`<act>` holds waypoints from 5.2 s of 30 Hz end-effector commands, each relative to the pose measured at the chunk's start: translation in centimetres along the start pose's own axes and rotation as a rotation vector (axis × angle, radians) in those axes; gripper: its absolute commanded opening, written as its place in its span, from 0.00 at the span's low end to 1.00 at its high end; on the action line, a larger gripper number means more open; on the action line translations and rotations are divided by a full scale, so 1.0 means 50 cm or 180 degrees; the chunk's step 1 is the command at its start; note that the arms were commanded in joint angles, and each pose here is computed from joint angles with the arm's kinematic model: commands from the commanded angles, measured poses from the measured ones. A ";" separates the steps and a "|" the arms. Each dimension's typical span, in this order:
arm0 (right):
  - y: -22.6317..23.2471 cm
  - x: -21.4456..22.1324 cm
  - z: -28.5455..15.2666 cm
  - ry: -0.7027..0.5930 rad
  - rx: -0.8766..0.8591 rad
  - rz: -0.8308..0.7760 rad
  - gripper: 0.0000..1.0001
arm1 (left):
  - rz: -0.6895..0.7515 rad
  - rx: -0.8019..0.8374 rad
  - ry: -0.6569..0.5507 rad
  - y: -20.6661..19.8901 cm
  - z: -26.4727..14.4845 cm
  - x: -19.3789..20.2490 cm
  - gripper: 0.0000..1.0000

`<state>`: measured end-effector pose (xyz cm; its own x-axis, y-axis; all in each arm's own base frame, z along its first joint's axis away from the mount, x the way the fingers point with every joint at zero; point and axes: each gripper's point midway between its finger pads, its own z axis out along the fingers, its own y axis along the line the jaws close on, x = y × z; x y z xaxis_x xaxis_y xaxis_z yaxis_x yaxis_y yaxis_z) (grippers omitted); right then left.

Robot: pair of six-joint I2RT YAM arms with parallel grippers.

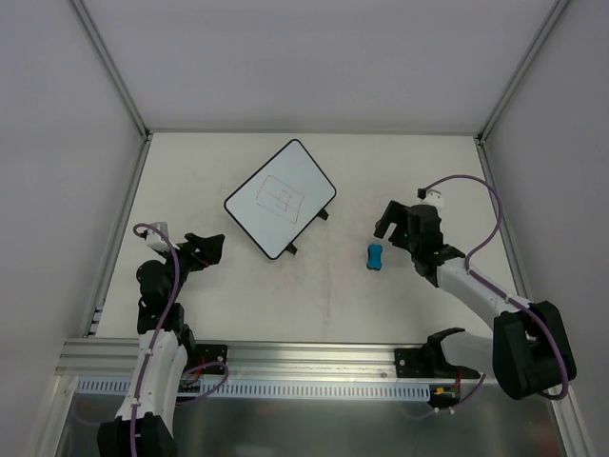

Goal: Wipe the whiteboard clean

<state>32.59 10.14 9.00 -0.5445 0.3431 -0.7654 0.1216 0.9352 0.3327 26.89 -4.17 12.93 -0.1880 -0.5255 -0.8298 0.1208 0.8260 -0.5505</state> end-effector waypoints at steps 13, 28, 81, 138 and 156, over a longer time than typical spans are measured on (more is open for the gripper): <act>0.056 0.016 0.031 0.0640 0.0163 -0.0635 0.99 | -0.0019 -0.0049 0.0068 0.020 -0.002 0.034 0.99; 0.039 0.080 0.037 0.1277 0.0511 -0.0872 0.69 | 0.0001 -0.0058 0.0046 0.021 -0.002 0.031 0.99; 0.025 0.152 0.006 0.1413 0.0675 -0.0747 0.49 | 0.0022 -0.0019 0.0038 0.016 -0.002 0.030 0.99; 0.179 0.012 -0.030 0.0967 -0.0072 -0.1044 0.00 | 0.0004 0.0354 -0.0218 -0.032 -0.013 0.003 0.99; 0.455 -0.144 -0.014 0.0080 -0.1030 -0.1397 0.00 | -0.0114 0.1024 -0.0006 -0.110 0.016 -0.015 0.99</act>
<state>36.69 26.81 19.17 -0.6114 -0.0908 -0.7861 -0.3197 0.9371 0.1404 27.66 -7.78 14.99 -0.2476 -0.5679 -0.7850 0.3312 0.7118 -0.6194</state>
